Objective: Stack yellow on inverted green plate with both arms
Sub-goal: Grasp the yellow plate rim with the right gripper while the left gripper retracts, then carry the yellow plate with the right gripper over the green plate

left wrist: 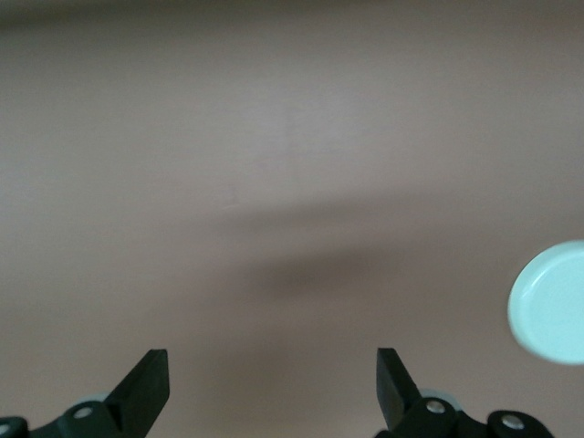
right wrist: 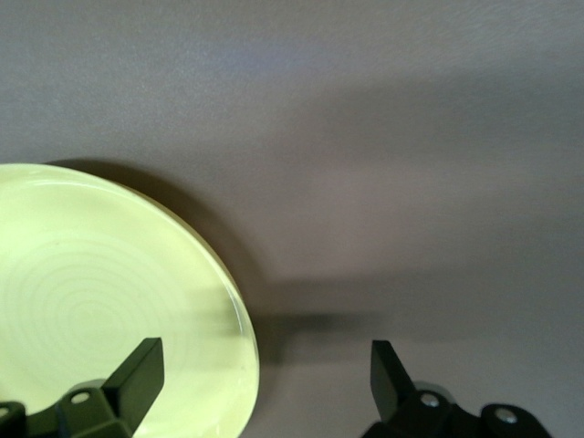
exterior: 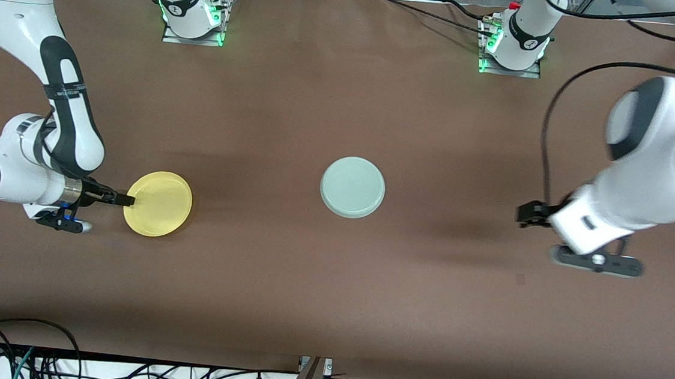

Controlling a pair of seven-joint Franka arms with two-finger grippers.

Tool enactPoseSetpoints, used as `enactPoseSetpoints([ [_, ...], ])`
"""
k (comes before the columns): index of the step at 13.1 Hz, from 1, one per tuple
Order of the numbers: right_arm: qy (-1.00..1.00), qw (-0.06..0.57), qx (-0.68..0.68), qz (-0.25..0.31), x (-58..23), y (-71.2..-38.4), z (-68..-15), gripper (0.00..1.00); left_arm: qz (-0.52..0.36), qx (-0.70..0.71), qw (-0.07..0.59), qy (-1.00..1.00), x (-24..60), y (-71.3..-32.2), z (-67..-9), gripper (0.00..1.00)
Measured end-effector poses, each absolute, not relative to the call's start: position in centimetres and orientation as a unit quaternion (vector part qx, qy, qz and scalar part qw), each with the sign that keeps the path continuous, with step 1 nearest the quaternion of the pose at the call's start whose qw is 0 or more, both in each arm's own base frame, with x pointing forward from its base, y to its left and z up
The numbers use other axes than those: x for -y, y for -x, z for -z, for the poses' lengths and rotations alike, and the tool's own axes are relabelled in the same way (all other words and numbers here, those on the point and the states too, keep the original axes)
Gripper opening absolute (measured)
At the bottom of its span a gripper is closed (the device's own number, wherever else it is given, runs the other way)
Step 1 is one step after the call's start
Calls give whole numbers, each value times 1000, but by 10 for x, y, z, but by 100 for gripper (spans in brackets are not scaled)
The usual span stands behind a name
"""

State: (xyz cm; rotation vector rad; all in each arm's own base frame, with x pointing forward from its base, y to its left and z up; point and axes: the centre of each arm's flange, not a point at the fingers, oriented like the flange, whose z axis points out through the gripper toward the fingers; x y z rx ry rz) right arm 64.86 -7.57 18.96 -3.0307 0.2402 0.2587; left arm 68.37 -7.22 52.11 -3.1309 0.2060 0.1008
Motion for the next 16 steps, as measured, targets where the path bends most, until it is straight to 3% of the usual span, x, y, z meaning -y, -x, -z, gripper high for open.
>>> enactPoseSetpoints([
  [2,993,44,-78,-79,72,-642,-180,92,-32,-71,1,997,41,-674,-536,100],
  [8,992,51,-84,-76,71,-641,-181,20,11,-57,9,998,26,-603,-551,100],
  [10,992,61,-89,-73,69,-642,-188,3,17,-46,2,999,16,-588,-547,100],
  [16,992,100,-46,-66,-2,-656,-249,3,20,-37,1,999,6,-569,-551,100],
])
